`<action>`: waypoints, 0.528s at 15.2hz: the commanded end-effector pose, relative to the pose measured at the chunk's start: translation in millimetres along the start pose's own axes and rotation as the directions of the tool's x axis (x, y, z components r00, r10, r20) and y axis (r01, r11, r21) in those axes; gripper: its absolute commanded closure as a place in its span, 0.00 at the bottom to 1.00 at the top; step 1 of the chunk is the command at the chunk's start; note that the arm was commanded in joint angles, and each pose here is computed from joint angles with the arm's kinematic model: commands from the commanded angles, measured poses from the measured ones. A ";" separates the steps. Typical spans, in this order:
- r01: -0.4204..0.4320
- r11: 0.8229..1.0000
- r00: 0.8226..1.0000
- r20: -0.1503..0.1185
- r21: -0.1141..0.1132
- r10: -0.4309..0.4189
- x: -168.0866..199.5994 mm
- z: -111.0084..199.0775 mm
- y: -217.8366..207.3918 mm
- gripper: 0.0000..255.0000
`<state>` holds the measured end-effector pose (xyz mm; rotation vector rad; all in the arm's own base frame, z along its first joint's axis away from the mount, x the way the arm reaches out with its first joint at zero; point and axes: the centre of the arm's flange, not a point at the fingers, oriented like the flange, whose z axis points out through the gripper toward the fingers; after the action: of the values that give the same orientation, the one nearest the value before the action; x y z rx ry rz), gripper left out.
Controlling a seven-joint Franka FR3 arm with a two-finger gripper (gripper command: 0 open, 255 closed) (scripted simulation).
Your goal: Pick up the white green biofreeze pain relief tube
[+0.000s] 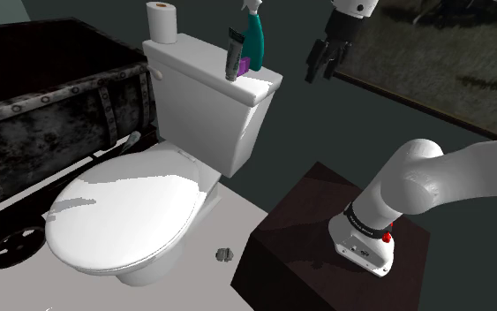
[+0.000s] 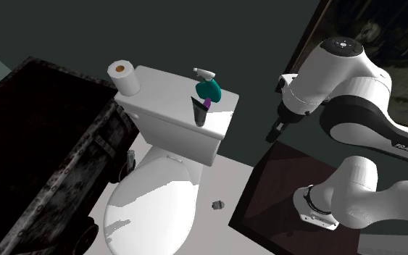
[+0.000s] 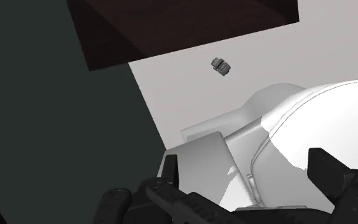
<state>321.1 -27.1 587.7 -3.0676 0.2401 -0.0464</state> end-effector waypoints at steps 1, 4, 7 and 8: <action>0.000 1.000 1.000 0.000 0.000 0.000 0.0 0.0 0.0 0.00; -0.022 1.000 0.999 -0.032 -0.009 0.022 32.0 -2.2 -15.6 0.00; -0.044 0.999 0.997 -0.064 -0.017 0.043 64.3 -5.2 -30.6 0.00; -0.052 0.998 0.996 -0.074 -0.020 0.050 75.1 -6.4 -35.4 0.00</action>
<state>385.7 -6.7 597.5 -3.0817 0.3123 -0.1385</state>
